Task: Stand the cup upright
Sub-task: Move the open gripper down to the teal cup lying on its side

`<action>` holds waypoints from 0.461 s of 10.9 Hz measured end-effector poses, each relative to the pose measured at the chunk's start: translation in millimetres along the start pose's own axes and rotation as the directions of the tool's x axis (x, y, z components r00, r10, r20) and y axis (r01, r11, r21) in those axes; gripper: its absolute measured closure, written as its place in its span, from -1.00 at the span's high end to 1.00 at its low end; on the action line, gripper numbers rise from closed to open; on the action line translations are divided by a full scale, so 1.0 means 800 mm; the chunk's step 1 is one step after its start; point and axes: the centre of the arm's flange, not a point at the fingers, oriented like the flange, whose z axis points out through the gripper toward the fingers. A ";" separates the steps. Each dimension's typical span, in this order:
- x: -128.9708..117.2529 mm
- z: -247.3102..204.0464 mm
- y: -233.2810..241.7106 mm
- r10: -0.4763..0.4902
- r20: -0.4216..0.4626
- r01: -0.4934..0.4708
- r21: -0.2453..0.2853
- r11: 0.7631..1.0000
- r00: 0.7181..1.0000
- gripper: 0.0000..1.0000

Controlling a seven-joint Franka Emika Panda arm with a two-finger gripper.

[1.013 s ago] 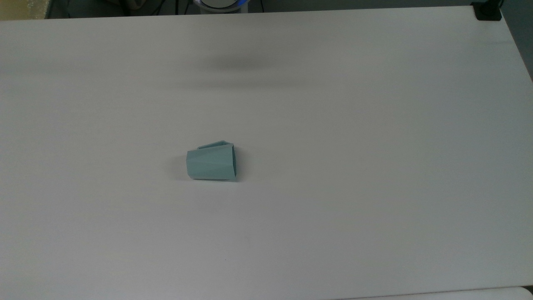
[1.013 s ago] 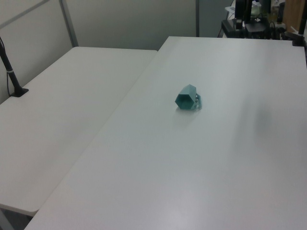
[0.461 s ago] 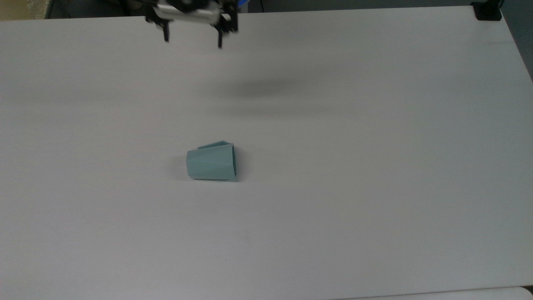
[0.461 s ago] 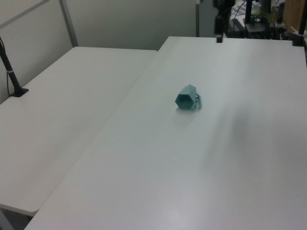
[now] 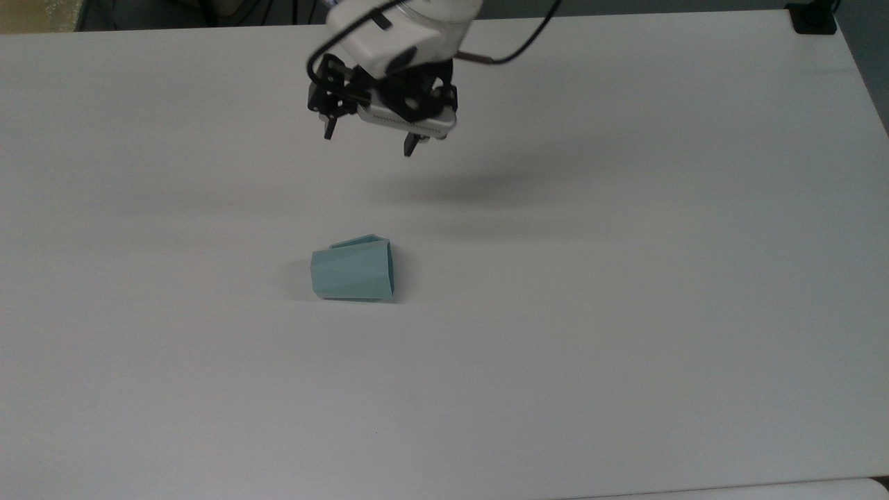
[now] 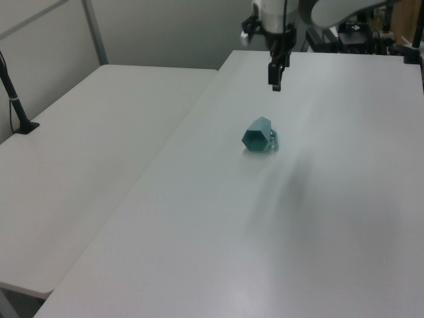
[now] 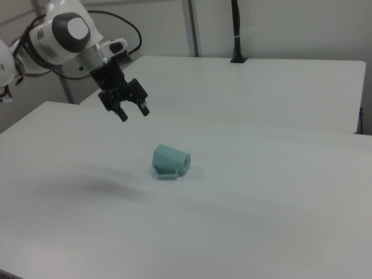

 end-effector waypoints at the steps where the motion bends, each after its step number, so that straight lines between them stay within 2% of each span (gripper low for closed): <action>1: 0.009 0.011 -0.019 0.008 -0.020 -0.010 -0.089 0.996 1.000 1.00; 2: 0.017 0.027 -0.042 0.019 -0.048 -0.028 -0.190 0.981 0.999 1.00; 3: 0.022 0.047 -0.066 0.027 -0.068 -0.044 -0.266 0.963 0.997 1.00; 5: 0.028 0.086 -0.100 0.018 -0.097 -0.054 -0.381 0.923 0.995 1.00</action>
